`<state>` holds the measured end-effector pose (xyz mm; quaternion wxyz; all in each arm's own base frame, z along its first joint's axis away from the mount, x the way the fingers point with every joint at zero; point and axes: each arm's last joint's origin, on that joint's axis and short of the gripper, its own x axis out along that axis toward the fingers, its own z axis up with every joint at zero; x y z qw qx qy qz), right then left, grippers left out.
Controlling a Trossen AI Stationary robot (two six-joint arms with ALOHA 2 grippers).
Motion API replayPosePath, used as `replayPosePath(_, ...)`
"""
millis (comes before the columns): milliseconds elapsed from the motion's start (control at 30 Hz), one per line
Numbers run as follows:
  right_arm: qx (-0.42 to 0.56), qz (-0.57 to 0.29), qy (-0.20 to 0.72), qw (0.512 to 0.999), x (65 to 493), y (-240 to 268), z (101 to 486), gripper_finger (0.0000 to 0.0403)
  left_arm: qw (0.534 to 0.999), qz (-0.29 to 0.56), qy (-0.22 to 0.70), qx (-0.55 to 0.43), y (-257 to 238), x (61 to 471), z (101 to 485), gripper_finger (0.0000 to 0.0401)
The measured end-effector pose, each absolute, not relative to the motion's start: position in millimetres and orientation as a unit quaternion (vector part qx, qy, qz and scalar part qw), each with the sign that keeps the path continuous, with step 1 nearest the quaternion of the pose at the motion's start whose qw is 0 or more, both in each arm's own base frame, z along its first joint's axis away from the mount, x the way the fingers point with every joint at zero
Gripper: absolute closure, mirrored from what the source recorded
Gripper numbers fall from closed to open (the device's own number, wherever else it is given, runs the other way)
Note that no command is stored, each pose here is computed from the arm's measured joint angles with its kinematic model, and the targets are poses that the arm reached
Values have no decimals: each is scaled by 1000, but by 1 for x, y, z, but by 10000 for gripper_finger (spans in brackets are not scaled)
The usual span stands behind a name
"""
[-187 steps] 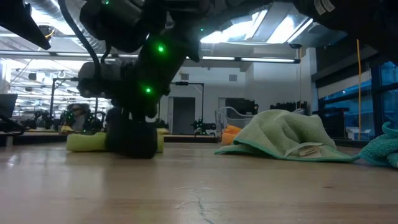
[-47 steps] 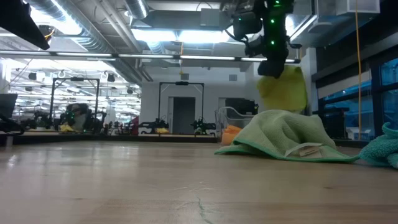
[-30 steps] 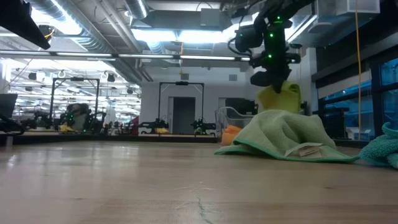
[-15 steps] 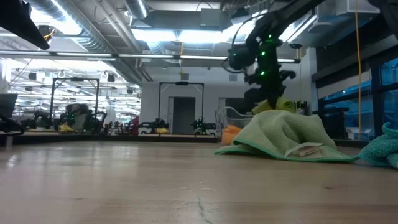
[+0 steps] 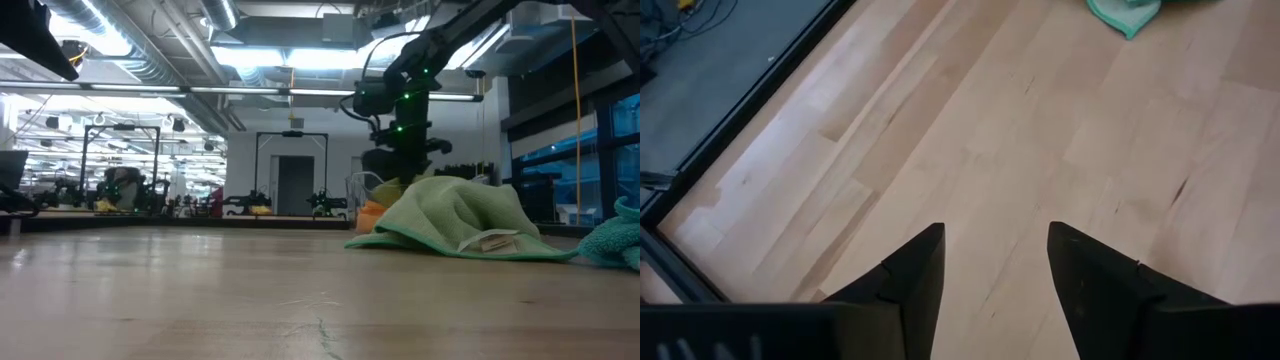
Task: Fold microfiber towels
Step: Stack the light green microfiber towel on top of the orange microfiber towel in the transparent bin
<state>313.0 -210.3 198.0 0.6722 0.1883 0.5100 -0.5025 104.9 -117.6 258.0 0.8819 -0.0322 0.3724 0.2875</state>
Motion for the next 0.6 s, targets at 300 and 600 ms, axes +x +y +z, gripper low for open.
replayPosePath(300,184,-496,521,670,310,-208,207,395,882,287,372,-33,-118,105,258,230)
replayPosePath(600,161,-551,549,608,299,-205,261,393,882,287,372,-33,-118,105,258,231)
